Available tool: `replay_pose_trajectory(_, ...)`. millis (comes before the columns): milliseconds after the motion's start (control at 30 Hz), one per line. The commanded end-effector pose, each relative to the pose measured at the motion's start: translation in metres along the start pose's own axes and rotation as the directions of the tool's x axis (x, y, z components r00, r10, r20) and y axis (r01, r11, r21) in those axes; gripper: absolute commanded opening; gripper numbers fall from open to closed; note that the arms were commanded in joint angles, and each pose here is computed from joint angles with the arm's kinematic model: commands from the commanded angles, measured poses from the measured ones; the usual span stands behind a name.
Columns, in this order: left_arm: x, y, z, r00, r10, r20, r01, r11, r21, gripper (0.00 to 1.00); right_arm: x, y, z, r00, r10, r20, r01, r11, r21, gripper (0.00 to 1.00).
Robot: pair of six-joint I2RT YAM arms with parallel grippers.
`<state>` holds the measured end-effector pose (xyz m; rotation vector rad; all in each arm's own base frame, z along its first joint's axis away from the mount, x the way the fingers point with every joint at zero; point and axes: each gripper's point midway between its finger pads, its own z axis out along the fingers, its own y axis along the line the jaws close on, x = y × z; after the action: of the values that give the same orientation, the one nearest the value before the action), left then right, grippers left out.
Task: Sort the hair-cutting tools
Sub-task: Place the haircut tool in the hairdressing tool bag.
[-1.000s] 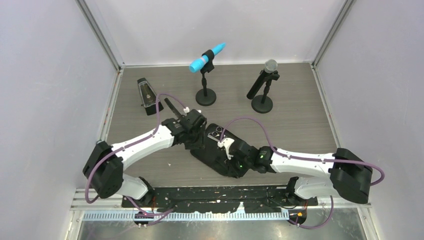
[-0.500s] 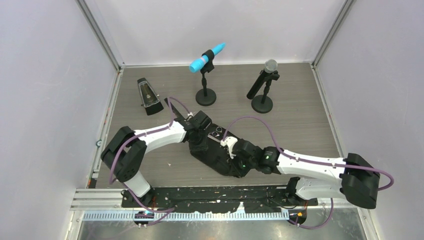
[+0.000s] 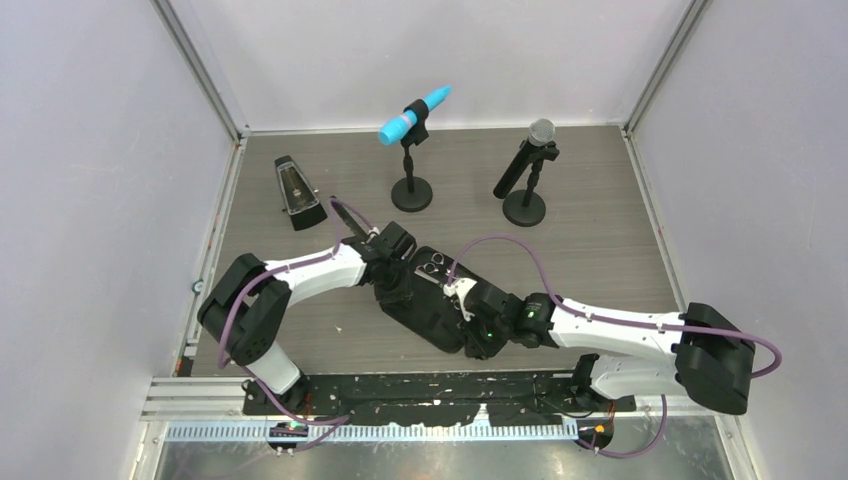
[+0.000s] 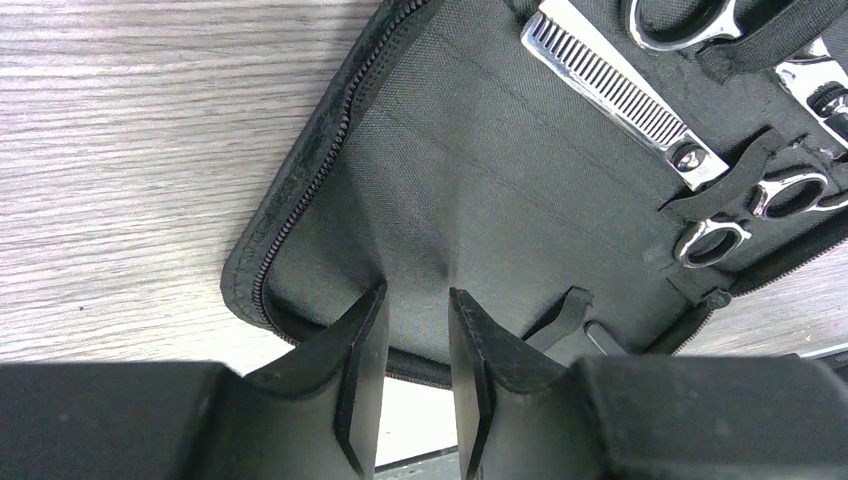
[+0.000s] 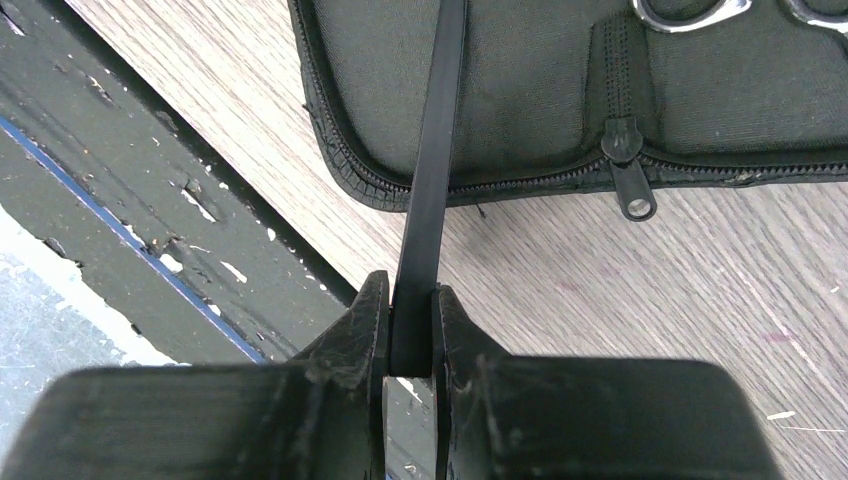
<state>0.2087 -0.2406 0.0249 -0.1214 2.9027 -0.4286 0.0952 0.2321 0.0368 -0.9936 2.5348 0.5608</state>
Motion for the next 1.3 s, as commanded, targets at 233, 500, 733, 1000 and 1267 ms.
replay_pose_trajectory(233,0.004,0.005,0.003,1.0,-0.01,-0.009,0.01,1.0,0.005,0.3,-0.019,0.0,0.012,1.0,-0.027,-0.005,0.027,0.999,0.03,0.05)
replay_pose_trajectory(500,0.006,0.006,0.002,1.0,-0.007,-0.011,0.007,1.0,0.007,0.3,-0.038,-0.001,0.014,0.994,-0.107,0.001,0.107,0.993,0.054,0.07)
replay_pose_trajectory(733,0.007,0.007,0.002,1.0,-0.01,-0.013,0.01,1.0,0.007,0.3,-0.052,0.001,0.026,0.989,-0.148,0.024,0.147,0.988,0.056,0.15)
replay_pose_trajectory(1000,0.009,0.008,0.003,1.0,-0.015,-0.019,0.015,1.0,0.005,0.29,-0.071,-0.003,0.035,0.975,-0.149,0.162,0.137,0.987,0.082,0.21)
replay_pose_trajectory(1267,0.009,0.008,0.003,1.0,-0.019,-0.016,0.019,1.0,0.005,0.28,-0.087,-0.021,0.022,0.947,-0.091,0.308,0.043,0.986,0.161,0.56)
